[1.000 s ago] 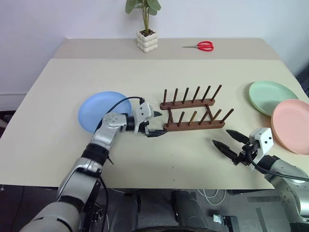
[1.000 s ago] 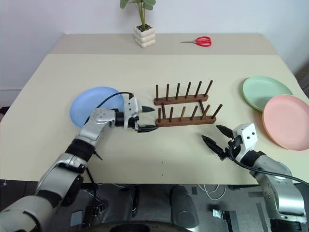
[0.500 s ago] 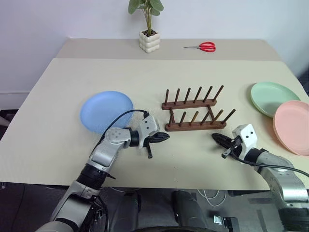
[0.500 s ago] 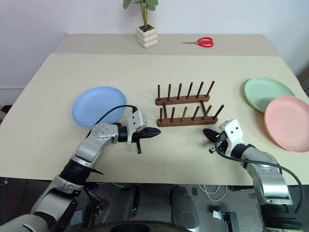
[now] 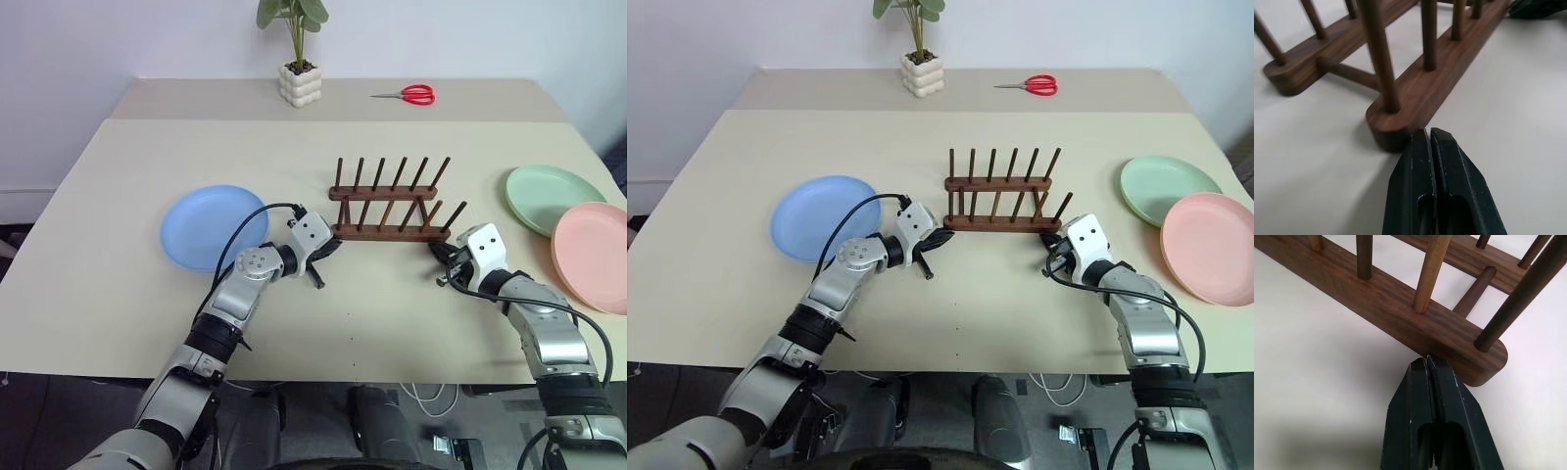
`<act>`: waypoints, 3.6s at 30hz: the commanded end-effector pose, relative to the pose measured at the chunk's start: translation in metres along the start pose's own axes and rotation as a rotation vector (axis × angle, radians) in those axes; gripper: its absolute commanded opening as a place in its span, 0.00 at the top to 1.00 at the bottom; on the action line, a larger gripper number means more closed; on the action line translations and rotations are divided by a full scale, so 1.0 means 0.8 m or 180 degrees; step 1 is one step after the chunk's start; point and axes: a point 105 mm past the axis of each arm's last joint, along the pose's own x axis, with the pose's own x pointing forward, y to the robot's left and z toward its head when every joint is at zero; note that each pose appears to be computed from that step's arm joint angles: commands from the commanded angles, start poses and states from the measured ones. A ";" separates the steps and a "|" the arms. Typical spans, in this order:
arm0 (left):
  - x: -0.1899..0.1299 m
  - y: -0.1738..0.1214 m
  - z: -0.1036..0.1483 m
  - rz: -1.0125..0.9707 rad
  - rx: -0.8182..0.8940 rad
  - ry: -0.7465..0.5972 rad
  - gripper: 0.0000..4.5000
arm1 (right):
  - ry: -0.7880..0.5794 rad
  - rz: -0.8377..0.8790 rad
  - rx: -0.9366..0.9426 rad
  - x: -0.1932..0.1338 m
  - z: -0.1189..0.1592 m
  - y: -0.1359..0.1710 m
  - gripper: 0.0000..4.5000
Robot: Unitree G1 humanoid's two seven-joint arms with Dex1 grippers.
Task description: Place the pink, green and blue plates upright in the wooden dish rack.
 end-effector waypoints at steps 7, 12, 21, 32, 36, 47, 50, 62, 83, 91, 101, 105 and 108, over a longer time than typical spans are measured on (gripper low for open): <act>0.004 0.018 0.005 0.0185 0.0040 -0.0064 0.99 | -0.0066 -0.0070 -0.0021 0.011 0.005 -0.007 1.00; -0.001 0.015 0.005 0.0154 0.0056 -0.0085 0.99 | -0.0123 -0.0067 -0.0071 0.002 0.010 -0.009 1.00; -0.040 -0.033 0.032 -0.0545 -0.0125 -0.0524 1.00 | -0.0234 -0.0029 -0.0083 -0.078 0.045 -0.039 0.70; -0.049 -0.098 0.062 -0.1505 -0.0354 -0.0841 1.00 | 0.0486 -0.0955 0.0146 -0.162 0.017 -0.117 0.01; -0.043 -0.103 0.066 -0.1558 -0.0364 -0.0862 1.00 | 0.0743 -0.1134 0.0185 -0.158 -0.014 -0.119 0.01; -0.042 -0.101 0.066 -0.1478 -0.0405 -0.0883 1.00 | 0.1035 -0.1334 0.0253 -0.149 -0.050 -0.133 0.13; -0.042 -0.100 0.066 -0.1457 -0.0405 -0.0885 1.00 | 0.1034 -0.1336 0.0233 -0.146 -0.051 -0.134 0.42; -0.040 -0.100 0.066 -0.1463 -0.0437 -0.0897 1.00 | 0.1052 -0.1345 -0.0202 -0.155 -0.037 -0.129 0.99; -0.038 -0.087 0.063 -0.1320 -0.0376 -0.0892 1.00 | -0.1923 0.0409 -0.0424 -0.077 0.264 -0.042 0.99; -0.044 -0.080 0.059 -0.1132 -0.0411 -0.0879 1.00 | -0.2122 0.1407 0.0642 -0.072 0.277 -0.027 0.99; -0.050 -0.075 0.057 -0.1024 -0.0422 -0.0858 1.00 | -0.1927 0.1487 0.1176 -0.056 0.252 -0.043 0.99; -0.051 -0.074 0.056 -0.1004 -0.0418 -0.0849 1.00 | -0.1937 0.1451 0.1295 -0.053 0.246 -0.049 0.99; -0.052 -0.073 0.055 -0.0992 -0.0419 -0.0841 1.00 | -0.1962 0.1472 0.1415 -0.052 0.243 -0.052 0.99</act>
